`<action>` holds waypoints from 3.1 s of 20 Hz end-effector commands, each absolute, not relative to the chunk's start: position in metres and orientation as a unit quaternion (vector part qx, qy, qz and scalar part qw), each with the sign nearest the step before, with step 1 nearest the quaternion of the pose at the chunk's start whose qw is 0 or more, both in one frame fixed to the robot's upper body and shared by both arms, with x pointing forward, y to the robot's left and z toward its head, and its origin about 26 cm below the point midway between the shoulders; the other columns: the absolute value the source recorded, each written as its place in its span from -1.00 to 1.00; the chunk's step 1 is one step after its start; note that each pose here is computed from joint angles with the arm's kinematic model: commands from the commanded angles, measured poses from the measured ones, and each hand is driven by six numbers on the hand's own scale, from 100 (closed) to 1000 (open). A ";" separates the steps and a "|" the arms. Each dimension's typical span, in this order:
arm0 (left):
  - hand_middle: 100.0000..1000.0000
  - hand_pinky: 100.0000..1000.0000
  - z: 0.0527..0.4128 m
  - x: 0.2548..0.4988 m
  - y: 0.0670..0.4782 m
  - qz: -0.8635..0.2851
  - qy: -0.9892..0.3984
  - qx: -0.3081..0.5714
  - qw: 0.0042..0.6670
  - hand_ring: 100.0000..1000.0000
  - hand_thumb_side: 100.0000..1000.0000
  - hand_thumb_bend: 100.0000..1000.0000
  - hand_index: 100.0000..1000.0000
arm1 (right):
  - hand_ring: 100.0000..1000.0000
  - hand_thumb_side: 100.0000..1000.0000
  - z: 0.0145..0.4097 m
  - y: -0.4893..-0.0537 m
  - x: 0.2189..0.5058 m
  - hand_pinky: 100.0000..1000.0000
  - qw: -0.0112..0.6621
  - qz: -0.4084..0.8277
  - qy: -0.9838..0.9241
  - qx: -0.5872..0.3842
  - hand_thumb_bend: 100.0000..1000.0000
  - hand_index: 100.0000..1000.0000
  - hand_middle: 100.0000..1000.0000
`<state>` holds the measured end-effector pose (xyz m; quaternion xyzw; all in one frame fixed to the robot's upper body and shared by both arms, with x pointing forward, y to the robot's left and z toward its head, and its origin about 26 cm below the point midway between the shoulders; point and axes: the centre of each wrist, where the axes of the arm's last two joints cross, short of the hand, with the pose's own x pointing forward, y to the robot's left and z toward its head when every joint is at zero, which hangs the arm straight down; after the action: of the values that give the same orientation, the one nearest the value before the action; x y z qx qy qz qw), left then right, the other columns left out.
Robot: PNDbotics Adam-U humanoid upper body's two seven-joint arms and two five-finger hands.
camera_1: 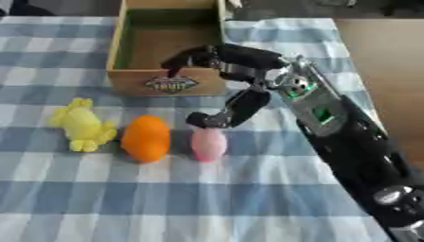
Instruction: Pick up objects on the table and place them in the box.
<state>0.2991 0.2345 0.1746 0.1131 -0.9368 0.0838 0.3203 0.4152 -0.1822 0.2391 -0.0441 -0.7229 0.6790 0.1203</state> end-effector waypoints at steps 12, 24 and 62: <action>0.27 -0.23 0.182 0.298 0.234 0.077 -0.942 0.108 0.307 0.37 0.53 -1.00 0.52 | 0.93 -0.06 0.226 -0.214 0.417 1.00 -0.003 0.847 -0.529 -0.055 -0.38 1.00 0.65; 0.27 -0.23 0.183 0.298 0.233 0.077 -0.942 0.106 0.308 0.37 0.53 -1.00 0.52 | 0.91 -0.04 0.204 -0.224 0.414 0.98 0.018 0.868 -0.493 -0.056 -0.43 0.99 0.60; 0.28 -0.23 0.181 0.297 0.233 0.078 -0.941 0.105 0.312 0.39 0.53 -1.00 0.52 | 0.36 -1.00 0.251 -0.216 0.409 0.60 0.045 0.774 -0.631 -0.026 -1.00 0.10 -0.46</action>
<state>0.2995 0.2324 0.1757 0.1083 -0.9378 0.0774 0.3208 0.4120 -0.2135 0.2325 -0.0403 -0.7070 0.6822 0.1817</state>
